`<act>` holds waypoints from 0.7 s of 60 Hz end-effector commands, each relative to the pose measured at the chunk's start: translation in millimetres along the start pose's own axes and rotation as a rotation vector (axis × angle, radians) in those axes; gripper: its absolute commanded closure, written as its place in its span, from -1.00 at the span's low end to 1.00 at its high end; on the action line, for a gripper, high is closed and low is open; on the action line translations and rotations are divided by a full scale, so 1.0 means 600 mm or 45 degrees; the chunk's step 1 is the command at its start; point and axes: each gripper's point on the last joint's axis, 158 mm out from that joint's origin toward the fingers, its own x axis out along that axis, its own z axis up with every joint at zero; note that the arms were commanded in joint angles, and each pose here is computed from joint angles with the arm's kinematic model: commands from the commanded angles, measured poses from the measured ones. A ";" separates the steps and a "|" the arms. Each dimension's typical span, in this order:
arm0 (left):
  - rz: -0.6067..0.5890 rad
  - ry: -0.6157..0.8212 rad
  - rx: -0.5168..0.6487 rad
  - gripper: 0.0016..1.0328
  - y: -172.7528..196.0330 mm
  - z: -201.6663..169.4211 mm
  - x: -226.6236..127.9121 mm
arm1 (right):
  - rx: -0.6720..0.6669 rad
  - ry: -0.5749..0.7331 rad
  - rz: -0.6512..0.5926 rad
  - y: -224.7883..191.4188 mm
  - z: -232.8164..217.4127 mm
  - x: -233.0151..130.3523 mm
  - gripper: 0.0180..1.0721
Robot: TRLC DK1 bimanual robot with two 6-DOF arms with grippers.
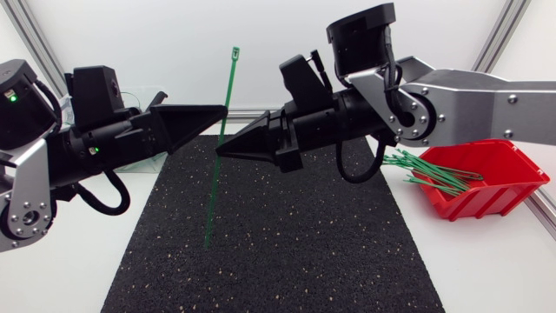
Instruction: Take a green cable tie from the red box, thread the tail through the head to close it, then place it in the transparent bin on the left.
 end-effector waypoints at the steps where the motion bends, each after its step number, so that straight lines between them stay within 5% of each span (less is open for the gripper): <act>1: 0.005 -0.009 -0.010 0.33 0.008 0.010 -0.011 | 0.042 0.009 -0.016 -0.005 -0.004 -0.009 0.89; 16: 0.007 -0.008 0.027 0.28 0.022 0.048 -0.044 | 0.040 0.144 -0.031 -0.005 -0.047 -0.021 0.89; 42: -0.129 0.148 0.130 0.29 0.012 -0.025 -0.039 | 0.027 0.306 -0.050 -0.006 -0.097 -0.036 0.89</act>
